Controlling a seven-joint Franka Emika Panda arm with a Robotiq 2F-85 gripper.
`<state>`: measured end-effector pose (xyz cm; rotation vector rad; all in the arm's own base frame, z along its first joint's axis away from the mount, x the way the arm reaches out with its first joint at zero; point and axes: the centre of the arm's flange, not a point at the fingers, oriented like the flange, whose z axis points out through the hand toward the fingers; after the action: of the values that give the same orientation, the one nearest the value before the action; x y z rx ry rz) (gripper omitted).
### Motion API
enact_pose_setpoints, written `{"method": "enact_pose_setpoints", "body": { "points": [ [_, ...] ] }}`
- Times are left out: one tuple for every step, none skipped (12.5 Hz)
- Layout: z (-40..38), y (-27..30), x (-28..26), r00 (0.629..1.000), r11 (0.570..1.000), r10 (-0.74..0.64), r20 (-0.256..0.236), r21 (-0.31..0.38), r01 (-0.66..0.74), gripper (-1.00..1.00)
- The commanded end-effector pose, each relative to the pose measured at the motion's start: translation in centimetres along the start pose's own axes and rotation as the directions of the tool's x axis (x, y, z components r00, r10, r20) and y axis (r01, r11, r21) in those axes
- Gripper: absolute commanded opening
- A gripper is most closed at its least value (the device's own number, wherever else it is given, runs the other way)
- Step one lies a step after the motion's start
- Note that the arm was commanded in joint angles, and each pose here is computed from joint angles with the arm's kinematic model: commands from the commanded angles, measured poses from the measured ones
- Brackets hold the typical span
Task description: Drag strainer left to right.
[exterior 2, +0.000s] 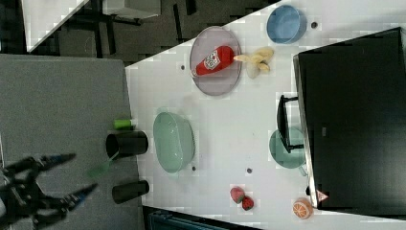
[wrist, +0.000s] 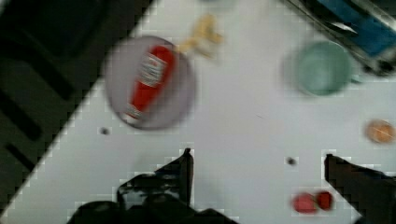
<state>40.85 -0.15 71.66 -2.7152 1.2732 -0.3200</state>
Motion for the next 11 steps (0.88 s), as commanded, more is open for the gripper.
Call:
{"method": "enact_pose_setpoints", "body": {
  "points": [
    [13.7,-8.8,-8.2,0.988,0.973,0.024,0.151,-0.230,0.012,1.00],
    [15.9,-10.6,-10.5,0.987,0.963,0.077,0.143,-0.266,-0.036,1.00],
    [18.0,-12.3,-12.8,0.983,0.952,0.131,0.129,-0.292,-0.089,1.00],
    [20.1,-13.8,-15.0,0.975,0.939,0.191,0.114,-0.311,-0.148,1.00],
    [22.2,-15.2,-17.2,0.962,0.922,0.256,0.099,-0.325,-0.212,1.00],
    [24.3,-16.4,-19.3,0.942,0.899,0.325,0.085,-0.337,-0.279,1.00],
    [26.6,-17.3,-21.2,0.917,0.871,0.392,0.072,-0.350,-0.345,1.00],
    [28.8,-17.9,-22.9,0.889,0.841,0.454,0.062,-0.359,-0.405,1.00],
    [31.1,-18.3,-24.2,0.859,0.810,0.509,0.058,-0.370,-0.455,1.00],
    [33.5,-18.3,-25.3,0.837,0.788,0.544,0.062,-0.380,-0.484,1.00],
    [35.9,-18.2,-25.9,0.831,0.784,0.552,0.075,-0.384,-0.487,1.00]
  ]
}}
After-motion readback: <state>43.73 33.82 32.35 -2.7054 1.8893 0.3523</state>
